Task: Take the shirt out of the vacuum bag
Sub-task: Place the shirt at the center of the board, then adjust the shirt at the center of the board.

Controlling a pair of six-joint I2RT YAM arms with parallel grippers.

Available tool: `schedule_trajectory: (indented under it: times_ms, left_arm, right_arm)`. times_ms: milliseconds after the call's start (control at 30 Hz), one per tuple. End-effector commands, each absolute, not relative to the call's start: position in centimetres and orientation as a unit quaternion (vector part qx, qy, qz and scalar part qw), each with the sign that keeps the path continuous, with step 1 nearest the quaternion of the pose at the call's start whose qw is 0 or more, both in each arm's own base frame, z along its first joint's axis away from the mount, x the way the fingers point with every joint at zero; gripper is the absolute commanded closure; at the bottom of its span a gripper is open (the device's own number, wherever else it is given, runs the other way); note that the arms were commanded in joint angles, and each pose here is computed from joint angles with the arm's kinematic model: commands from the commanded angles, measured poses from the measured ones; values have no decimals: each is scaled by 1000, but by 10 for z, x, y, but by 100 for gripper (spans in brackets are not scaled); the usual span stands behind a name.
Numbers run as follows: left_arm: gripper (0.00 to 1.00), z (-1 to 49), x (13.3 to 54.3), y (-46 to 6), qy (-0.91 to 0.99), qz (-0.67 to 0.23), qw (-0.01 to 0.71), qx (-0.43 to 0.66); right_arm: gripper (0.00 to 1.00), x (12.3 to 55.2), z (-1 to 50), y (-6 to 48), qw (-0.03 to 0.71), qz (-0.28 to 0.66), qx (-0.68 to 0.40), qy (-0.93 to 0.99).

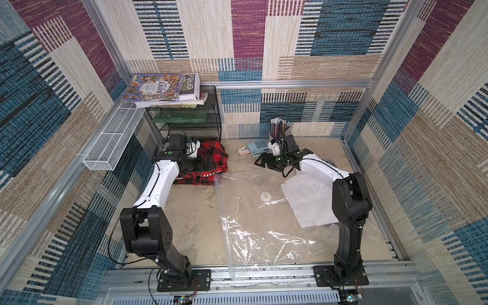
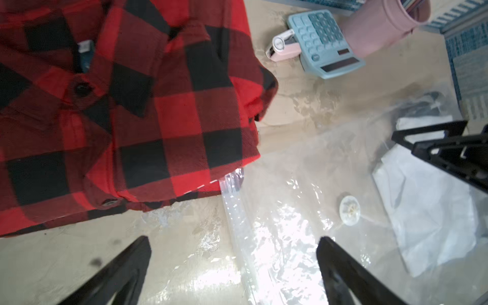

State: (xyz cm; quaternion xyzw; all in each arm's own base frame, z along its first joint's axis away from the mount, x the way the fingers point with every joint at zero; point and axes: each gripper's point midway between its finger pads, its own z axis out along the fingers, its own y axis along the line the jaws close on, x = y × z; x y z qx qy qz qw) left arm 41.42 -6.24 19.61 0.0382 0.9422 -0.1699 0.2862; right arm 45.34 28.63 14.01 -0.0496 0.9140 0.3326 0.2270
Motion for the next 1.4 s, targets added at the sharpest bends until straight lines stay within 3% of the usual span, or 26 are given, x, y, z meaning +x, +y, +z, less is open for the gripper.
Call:
schedule_trajectory:
  times_ms: [0, 567, 1000, 1067, 1167, 1267, 1367]
  left_arm:
    - [0, 189, 424, -75, 935, -118, 318, 103]
    - [1, 101, 472, -78, 961, 116, 186, 167]
    - [7, 87, 507, -69, 946, 188, 182, 190]
    - [13, 82, 509, -72, 948, 181, 177, 192]
    - [31, 75, 513, -71, 948, 186, 165, 197]
    - [69, 80, 515, -72, 948, 183, 172, 196]
    - [83, 90, 517, -73, 946, 182, 183, 197]
  right_arm:
    - [6, 455, 144, 277, 244, 331, -57, 910]
    - [7, 440, 130, 245, 240, 330, -37, 912]
    - [7, 439, 123, 238, 238, 331, -32, 913]
    - [7, 439, 121, 239, 235, 332, -30, 913]
    - [8, 439, 121, 240, 234, 335, -28, 912]
    - [8, 439, 124, 240, 238, 334, -30, 912]
    - [8, 438, 123, 239, 237, 333, -30, 912]
